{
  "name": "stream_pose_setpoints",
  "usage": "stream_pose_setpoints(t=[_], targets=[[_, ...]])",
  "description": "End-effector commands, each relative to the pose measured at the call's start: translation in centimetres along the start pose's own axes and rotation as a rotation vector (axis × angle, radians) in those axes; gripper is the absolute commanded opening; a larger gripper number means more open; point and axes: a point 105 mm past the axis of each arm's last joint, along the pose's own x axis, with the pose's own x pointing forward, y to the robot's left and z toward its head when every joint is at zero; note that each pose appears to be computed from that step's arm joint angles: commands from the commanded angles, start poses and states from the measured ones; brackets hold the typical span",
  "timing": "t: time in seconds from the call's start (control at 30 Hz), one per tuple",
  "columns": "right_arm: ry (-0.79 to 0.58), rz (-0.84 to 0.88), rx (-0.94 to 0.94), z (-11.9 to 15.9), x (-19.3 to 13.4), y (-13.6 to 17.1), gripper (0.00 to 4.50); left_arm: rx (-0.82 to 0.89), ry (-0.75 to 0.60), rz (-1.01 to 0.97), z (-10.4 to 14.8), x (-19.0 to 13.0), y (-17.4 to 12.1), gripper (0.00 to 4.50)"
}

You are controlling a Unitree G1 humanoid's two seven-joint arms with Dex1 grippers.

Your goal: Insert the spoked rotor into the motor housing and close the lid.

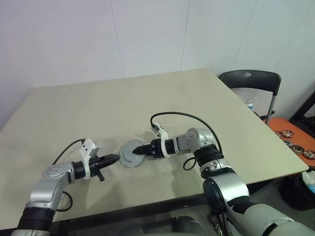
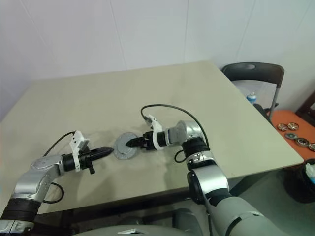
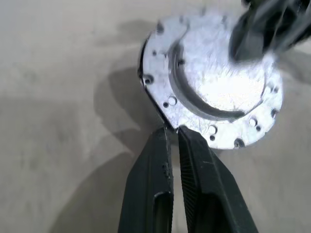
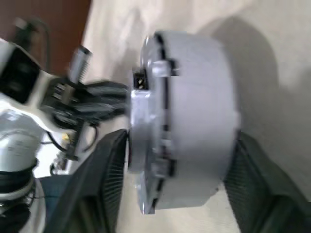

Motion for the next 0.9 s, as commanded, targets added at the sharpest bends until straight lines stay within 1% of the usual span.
stream_pose_setpoints(t=[0.03, 0.13, 0.2, 0.3, 0.4, 0.5, 0.57, 0.7, 0.9], targets=[[0.018, -0.147, 0.024, -0.8, 0.1, -2.3, 2.36, -0.005, 0.026, 0.001, -0.7, 0.0, 0.0, 0.39], [-0.013, -0.138, 0.048, -0.4, 0.1, -2.3, 2.35, -0.005, 0.03, 0.0, -0.8, -0.1, -0.1, 0.39], [0.008, -0.127, 0.079, -0.7, 0.2, -2.1, 2.35, -0.007, 0.033, 0.002, -0.9, -0.1, -0.1, 0.39], [0.001, -0.174, 0.102, -0.8, 0.2, -3.0, 2.35, -0.01, 0.033, 0.004, -1.1, -0.2, -0.1, 0.39], [-0.019, -0.18, 0.11, -0.5, 0.2, -3.2, 2.35, -0.023, 0.015, 0.011, -0.9, -0.3, 0.0, 0.39], [-0.023, -0.161, 0.123, -0.4, 0.1, -3.0, 2.34, -0.016, -0.027, 0.016, 0.5, -0.6, -0.1, 0.39], [-0.017, -0.173, 0.141, -0.5, 0.2, -3.2, 2.34, -0.014, -0.068, 0.026, 1.7, -0.8, -0.1, 0.39], [-0.041, -0.197, 0.169, -0.5, 0.4, -3.8, 2.34, -0.003, -0.113, 0.052, 3.2, -1.3, 0.0, 0.39], [-0.05, -0.155, 0.198, -0.8, 0.8, -3.4, 2.27, -0.001, -0.191, 0.095, 5.5, -2.4, 0.1, 0.39]])
